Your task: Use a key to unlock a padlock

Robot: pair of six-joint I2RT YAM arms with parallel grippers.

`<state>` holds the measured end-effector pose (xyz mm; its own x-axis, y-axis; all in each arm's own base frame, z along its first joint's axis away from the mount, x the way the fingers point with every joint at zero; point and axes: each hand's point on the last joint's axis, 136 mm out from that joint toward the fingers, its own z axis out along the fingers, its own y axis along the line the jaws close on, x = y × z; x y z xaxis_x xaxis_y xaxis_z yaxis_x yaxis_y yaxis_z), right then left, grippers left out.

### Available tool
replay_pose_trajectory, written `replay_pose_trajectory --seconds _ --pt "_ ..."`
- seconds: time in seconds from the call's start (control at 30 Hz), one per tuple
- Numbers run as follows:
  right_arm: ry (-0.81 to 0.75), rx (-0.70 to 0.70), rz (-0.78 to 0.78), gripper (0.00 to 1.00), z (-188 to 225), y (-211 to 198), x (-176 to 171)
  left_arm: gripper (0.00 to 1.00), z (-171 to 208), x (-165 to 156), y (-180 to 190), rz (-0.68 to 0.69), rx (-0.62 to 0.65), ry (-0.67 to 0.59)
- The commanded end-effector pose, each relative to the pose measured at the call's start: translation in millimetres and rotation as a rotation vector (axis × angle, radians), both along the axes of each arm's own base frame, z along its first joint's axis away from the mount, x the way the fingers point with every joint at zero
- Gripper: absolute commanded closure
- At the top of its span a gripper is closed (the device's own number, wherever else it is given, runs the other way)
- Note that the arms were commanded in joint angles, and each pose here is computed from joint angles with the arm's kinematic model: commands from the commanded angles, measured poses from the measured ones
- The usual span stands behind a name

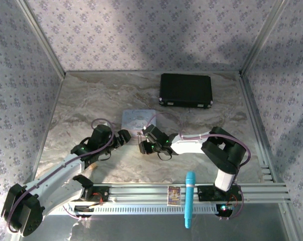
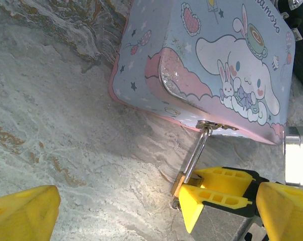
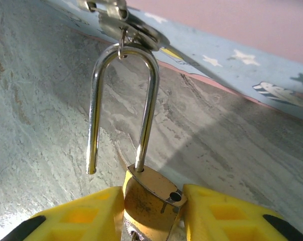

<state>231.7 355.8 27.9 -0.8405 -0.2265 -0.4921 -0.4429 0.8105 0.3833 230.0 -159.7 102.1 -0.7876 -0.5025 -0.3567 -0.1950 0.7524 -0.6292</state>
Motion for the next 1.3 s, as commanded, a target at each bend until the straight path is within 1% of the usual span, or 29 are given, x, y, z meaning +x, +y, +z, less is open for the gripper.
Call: replay_pose_trajectory --seconds 0.0,0.07,0.23,0.37,0.43,0.53,0.57,0.63,0.73,0.8,0.87,0.93,1.0,1.07,1.13,1.2,1.23,1.27 --pt "0.075 -0.123 0.005 0.63 -35.4 -19.9 -16.7 0.0 4.3 4.1 1.0 0.021 -0.018 -0.017" --pt "0.087 -0.109 0.001 0.64 -38.0 -20.1 -17.5 0.0 4.2 4.4 1.4 0.022 -0.016 -0.018" --pt "0.103 -0.028 -0.021 0.74 -33.4 -19.8 -16.9 0.0 4.5 4.2 1.5 0.02 -0.013 -0.019" --pt "0.105 0.058 -0.018 0.81 -23.0 -16.4 -16.1 0.0 6.1 5.2 3.3 -0.006 0.037 -0.046" --pt "0.108 0.087 -0.038 0.83 -18.9 -19.3 -14.0 0.0 14.5 7.8 4.7 -0.044 0.112 -0.091" --pt "0.114 0.133 -0.092 0.86 -14.9 -27.6 -10.0 0.0 32.9 16.3 14.6 -0.093 0.299 -0.154" --pt "0.12 0.153 -0.11 0.87 -13.5 -30.1 -9.2 0.02 41.7 21.9 16.1 -0.119 0.36 -0.181" --pt "0.14 0.194 -0.132 0.87 -11.5 -33.0 -9.1 0.08 56.0 30.6 10.6 -0.208 0.443 -0.227" --pt "0.158 0.25 -0.148 0.88 -8.2 -35.7 -10.3 0.17 77.6 41.6 -13.0 -0.399 0.533 -0.337" --pt "0.164 0.282 -0.148 0.88 -4.7 -36.2 -11.1 0.2 91.3 48.4 -26.9 -0.492 0.596 -0.413" --pt "0.183 0.322 -0.151 0.88 -2.6 -37.6 -11.5 0.21 97.4 58.8 -40.4 -0.581 0.674 -0.456" --pt "0.196 0.337 -0.156 0.88 -3.5 -41.2 -11.6 0.23 91.2 67.2 -53.6 -0.672 0.759 -0.454" --pt "0.2 0.334 -0.166 0.88 -5.7 -46.5 -11.4 0.23 78.7 71.4 -70.9 -0.771 0.813 -0.443" --pt "0.201 0.349 -0.182 0.88 -5.3 -50.2 -10.9 0.23 58.7 72.9 -87.9 -0.861 0.88 -0.442" --pt "0.197 0.367 -0.2 0.89 -3.5 -52.7 -10.1 0.24 38.1 72.1 -96.3 -0.921 0.946 -0.411" --pt "0.187 0.369 -0.222 0.88 -3.0 -56.0 -10.1 0.27 23.5 68.7 -103.5 -0.967 0.952 -0.397" --pt "0.178 0.373 -0.232 0.88 -1.7 -57.5 -10.0 0.31 18.1 62.7 -109.2 -1.003 0.931 -0.393" --pt "0.175 0.379 -0.242 0.88 -0.6 -58.6 -9.5 0.32 15.4 57.0 -113.7 -1.033 0.927 -0.397"
